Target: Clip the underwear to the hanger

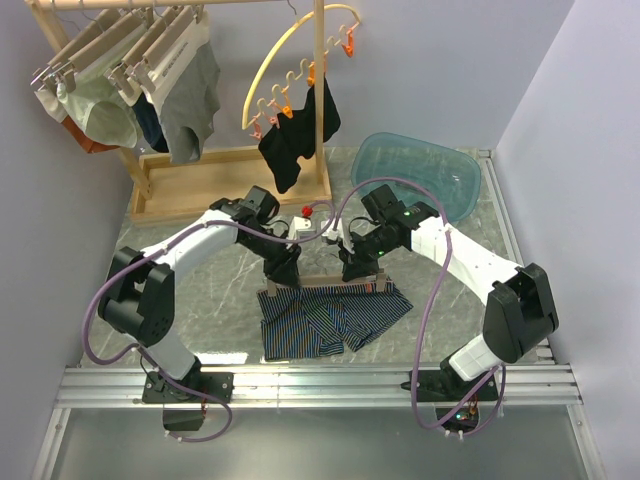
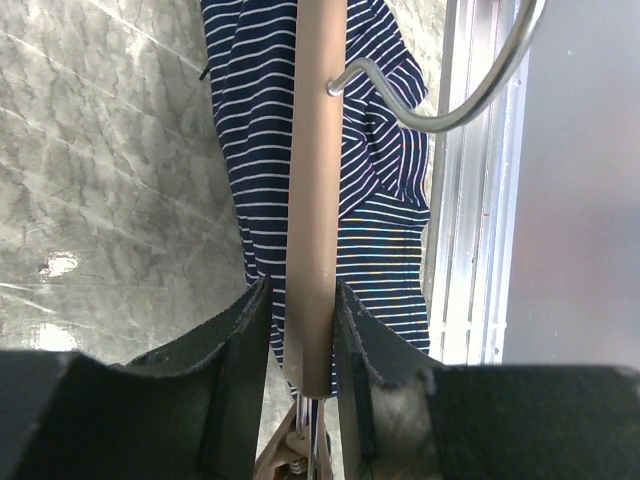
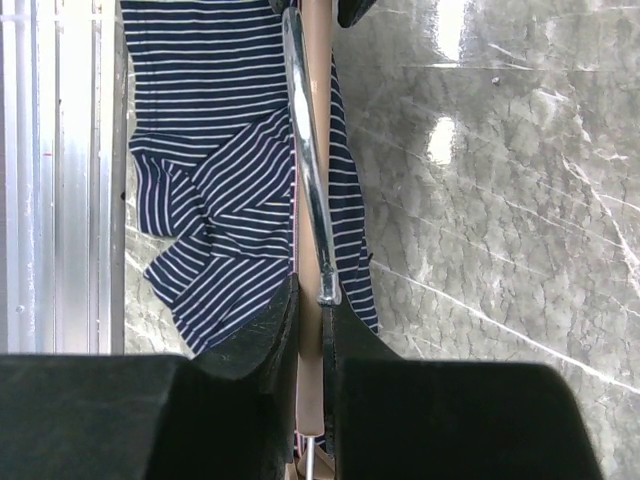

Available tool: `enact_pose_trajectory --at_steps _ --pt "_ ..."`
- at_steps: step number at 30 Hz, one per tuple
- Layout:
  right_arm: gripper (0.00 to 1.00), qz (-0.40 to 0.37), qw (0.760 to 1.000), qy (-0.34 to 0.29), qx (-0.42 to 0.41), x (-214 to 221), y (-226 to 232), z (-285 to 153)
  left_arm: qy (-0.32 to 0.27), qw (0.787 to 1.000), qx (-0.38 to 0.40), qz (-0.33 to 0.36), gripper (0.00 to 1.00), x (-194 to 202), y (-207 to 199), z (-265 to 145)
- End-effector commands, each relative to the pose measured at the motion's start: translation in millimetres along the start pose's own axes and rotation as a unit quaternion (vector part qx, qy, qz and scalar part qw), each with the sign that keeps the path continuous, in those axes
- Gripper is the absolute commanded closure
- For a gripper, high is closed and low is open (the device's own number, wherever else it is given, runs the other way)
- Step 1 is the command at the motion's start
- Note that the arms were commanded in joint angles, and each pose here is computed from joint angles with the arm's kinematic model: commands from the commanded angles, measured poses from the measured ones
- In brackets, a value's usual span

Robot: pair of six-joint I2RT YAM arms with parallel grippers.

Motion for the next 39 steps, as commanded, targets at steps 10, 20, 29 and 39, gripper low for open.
enact_pose_trajectory --at_steps 10,20,29,39 --pt "1.0 -0.025 0.998 -0.051 0.008 -25 1 -16 0.003 1.0 0.01 0.017 0.66 -2 -5 4" --pt "1.0 -0.022 0.998 -0.055 0.014 -20 0 -23 -0.001 1.0 0.011 0.011 0.66 1 -9 3" --pt "0.88 -0.009 0.998 -0.057 0.021 -22 -2 -24 -0.019 1.0 0.004 -0.002 1.0 -7 -3 -5" --pt "0.08 0.062 0.974 -0.168 0.139 -46 -15 -97 -0.051 0.986 -0.147 -0.056 1.0 -21 -11 -80"
Point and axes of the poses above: each gripper's point midway between its finger pads, its own z axis out along the fingers, its own y axis along the line the jaws close on, x = y × z, the point moved 9 cm from there along -z, back along the fingers, and after that the axes turned 12 degrees about z, right-handed, at the moved point
